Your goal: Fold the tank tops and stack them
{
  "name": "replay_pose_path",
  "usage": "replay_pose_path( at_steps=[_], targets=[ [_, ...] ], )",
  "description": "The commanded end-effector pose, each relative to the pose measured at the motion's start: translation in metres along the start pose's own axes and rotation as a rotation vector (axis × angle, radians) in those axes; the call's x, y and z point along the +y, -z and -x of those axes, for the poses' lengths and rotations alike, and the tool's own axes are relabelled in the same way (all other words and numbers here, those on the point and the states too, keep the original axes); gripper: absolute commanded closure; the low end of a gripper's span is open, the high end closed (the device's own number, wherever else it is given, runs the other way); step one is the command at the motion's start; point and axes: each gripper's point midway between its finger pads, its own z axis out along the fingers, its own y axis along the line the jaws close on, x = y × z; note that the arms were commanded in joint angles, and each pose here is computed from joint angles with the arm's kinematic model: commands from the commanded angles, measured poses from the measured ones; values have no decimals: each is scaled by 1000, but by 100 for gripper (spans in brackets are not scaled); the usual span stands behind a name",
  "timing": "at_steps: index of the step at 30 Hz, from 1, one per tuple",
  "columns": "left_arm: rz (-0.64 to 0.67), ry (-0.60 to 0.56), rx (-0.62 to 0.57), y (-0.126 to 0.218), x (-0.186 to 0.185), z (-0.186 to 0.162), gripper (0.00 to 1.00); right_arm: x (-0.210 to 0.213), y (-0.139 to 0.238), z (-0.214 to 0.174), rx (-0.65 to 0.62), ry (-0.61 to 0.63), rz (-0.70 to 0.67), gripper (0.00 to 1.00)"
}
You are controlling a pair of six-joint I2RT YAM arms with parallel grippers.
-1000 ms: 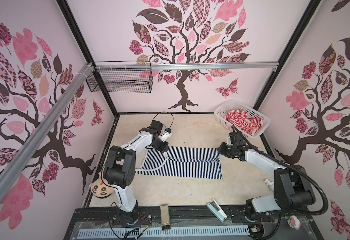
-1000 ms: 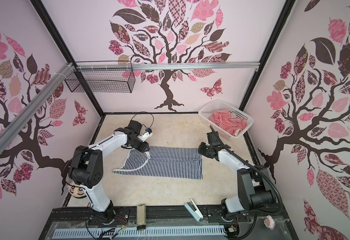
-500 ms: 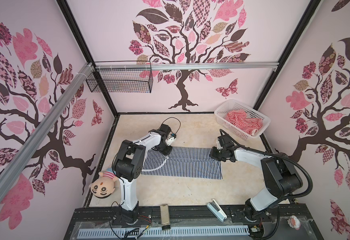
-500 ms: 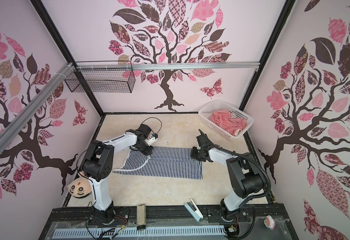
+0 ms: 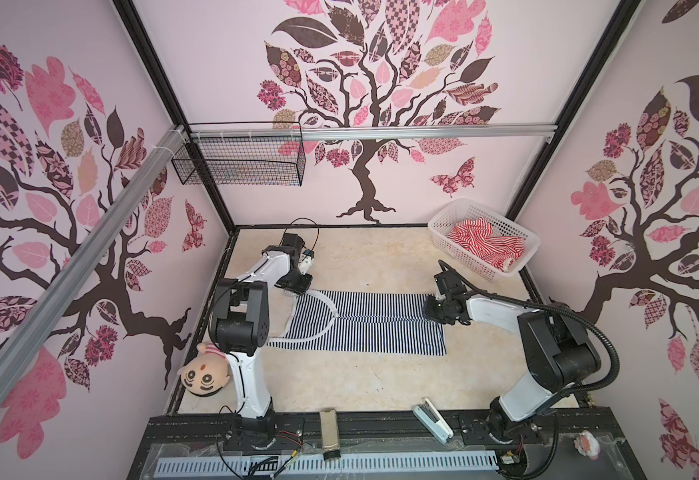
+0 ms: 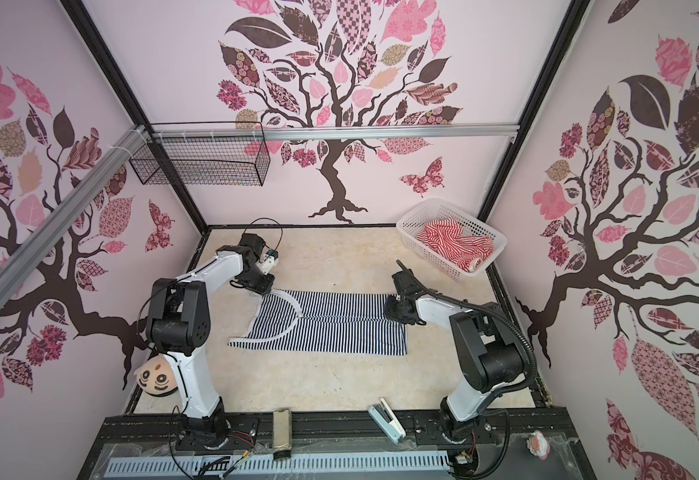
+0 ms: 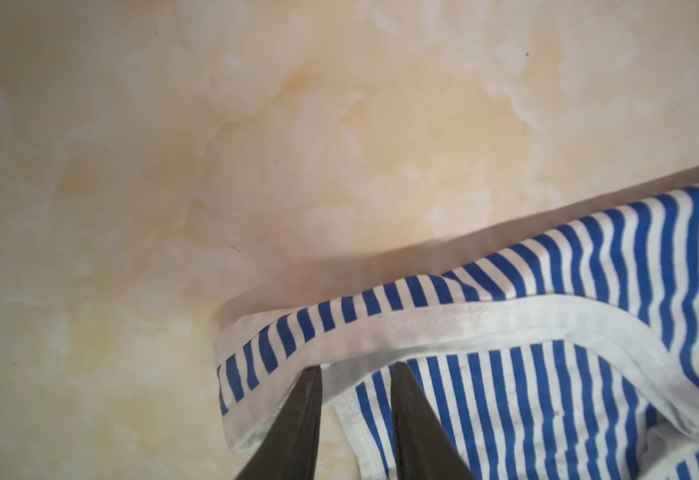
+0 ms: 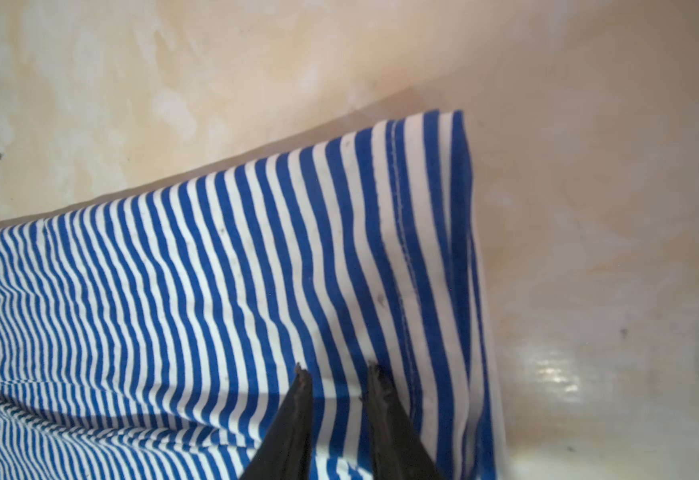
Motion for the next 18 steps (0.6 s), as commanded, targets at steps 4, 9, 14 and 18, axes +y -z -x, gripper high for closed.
replay_pose_path(
  at_steps=[4,9,14,18],
  targets=[
    [-99,-3,-54,26,-29,15,68,9,15,14,-25,9,7,69],
    [-89,-24,-93,35,-46,24,68,16,8,26,-23,24,-1,69],
    [-93,-79,-85,21,-64,30,68,13,-11,27,9,32,-33,69],
    [-73,-89,-33,-5,-61,26,68,8,-22,22,31,35,-45,69]
  ],
)
